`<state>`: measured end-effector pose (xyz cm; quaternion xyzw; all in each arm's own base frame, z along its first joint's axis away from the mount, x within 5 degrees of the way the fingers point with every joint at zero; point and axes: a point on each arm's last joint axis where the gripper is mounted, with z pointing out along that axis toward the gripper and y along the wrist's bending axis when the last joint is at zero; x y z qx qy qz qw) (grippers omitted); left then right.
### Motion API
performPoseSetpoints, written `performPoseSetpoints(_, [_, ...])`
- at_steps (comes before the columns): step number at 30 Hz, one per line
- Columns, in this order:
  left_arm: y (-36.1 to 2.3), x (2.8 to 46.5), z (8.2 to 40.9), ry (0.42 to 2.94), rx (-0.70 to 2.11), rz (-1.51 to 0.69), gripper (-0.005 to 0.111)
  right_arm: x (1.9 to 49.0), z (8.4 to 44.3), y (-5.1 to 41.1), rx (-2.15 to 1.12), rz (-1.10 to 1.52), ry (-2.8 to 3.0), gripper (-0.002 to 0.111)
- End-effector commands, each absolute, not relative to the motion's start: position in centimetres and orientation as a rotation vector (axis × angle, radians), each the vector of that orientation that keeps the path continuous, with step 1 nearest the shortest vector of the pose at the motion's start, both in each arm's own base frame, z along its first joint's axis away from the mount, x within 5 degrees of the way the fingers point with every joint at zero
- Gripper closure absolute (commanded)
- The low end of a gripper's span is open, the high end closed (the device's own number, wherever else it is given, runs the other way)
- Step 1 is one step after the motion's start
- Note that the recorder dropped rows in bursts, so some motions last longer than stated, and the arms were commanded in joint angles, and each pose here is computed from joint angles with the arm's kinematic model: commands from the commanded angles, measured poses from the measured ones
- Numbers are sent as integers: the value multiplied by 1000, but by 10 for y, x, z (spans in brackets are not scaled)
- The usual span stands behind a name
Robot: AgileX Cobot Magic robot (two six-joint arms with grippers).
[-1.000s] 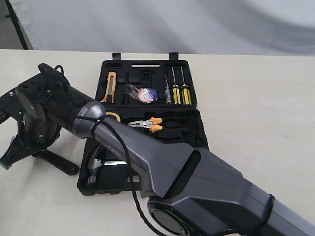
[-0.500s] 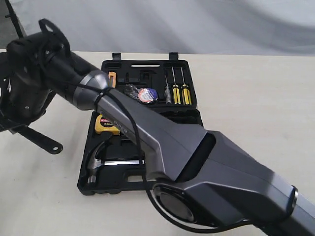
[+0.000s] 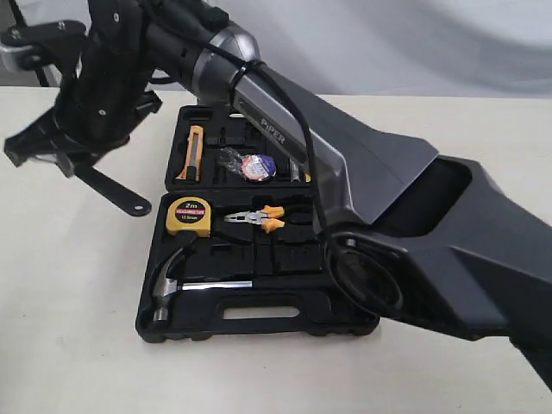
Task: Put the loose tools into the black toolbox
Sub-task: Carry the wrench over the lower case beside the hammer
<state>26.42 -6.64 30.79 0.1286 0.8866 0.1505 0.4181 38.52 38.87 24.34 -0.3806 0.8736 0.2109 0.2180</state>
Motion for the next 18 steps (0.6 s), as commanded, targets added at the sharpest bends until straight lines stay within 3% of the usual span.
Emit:
performPoseSetpoints(1, [-66,263,307,2223,306,348,105,382,250,364,-1141,424,2458,109])
performPoseSetpoints(12, [-66,263,307,2223,306,348,105,368,221,262,-1330,94,2590,109])
performPoseSetpoints(18, [-66,263,307,2223,306,348,105,359,188,243,-1381,33,2576,109])
